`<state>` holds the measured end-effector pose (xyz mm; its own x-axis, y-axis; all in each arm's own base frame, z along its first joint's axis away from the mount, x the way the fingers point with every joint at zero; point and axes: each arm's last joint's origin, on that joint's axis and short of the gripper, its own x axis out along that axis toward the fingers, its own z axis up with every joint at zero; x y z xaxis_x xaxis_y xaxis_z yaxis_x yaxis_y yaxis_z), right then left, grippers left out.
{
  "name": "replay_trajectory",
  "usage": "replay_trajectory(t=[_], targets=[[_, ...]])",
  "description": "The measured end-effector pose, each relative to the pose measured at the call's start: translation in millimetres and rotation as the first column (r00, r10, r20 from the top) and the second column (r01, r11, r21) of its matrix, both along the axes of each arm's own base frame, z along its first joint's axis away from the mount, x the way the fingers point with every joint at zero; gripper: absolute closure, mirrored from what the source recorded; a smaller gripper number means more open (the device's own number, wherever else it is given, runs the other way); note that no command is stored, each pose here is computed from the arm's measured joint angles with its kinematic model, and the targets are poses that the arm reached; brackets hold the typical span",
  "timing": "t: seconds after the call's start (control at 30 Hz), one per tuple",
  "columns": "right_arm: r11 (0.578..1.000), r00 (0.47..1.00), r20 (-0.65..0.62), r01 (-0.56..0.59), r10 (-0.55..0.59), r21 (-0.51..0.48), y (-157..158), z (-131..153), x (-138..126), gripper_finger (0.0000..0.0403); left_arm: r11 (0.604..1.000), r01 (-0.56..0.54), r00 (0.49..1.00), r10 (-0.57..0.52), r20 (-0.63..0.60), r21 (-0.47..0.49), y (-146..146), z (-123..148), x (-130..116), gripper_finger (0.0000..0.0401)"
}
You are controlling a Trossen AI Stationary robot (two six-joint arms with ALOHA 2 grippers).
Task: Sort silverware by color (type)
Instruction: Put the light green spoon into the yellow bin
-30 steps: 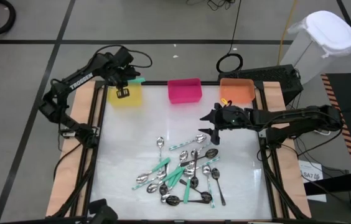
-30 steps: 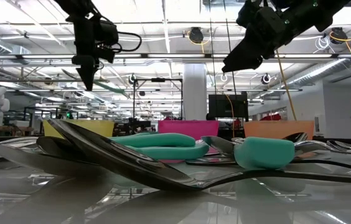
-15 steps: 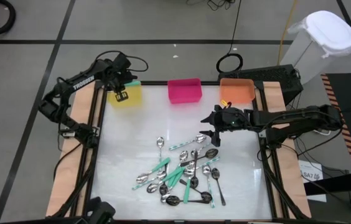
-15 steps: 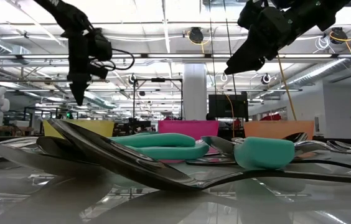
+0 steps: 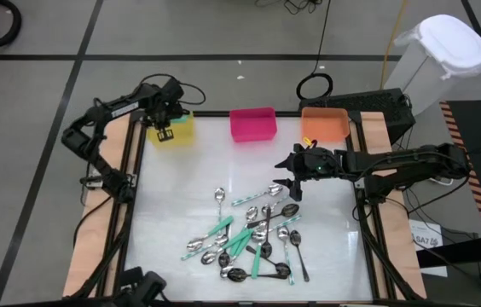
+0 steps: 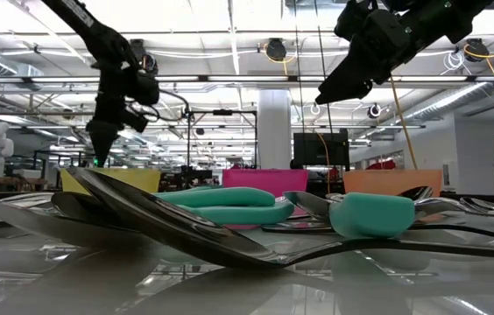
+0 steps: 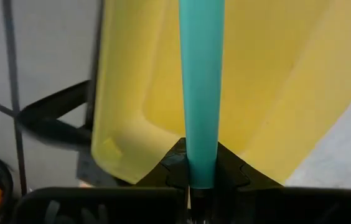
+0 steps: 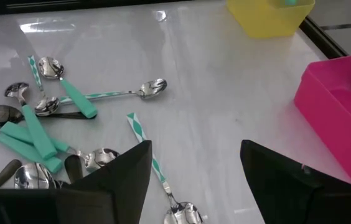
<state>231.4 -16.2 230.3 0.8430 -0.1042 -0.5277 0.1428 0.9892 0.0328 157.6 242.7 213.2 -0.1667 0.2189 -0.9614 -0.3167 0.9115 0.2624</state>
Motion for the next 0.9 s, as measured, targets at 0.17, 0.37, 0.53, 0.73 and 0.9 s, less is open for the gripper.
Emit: replay_trajectory(t=[0.17,0.37,0.53,0.73,0.9], targets=[[1.0,1.0,0.0,-0.001,0.001,-0.001,0,0,0,0.0161,0.999,0.012,0.999,-0.013,-0.041,-0.03,8,-23,9,0.0374],[1.0,1.0,0.0,-0.002,0.002,-0.003,0,0,0,0.0161,1.0,0.011,0.997,-0.012,-0.072,-0.004,16,-34,11,0.0369],[1.0,1.0,-0.001,-0.004,0.004,-0.006,0,0,0,0.0161,1.0,-0.018,0.998,0.019,-0.06,0.019,18,-34,11,0.0345],[1.0,1.0,-0.001,-0.004,0.004,-0.006,0,0,0,0.0161,0.997,-0.067,0.997,0.068,-0.045,0.031,18,-34,11,0.034],[1.0,1.0,-0.001,-0.003,0.003,-0.005,0,0,0,0.0161,0.993,-0.106,0.994,0.107,-0.027,0.047,19,-34,12,0.0338]])
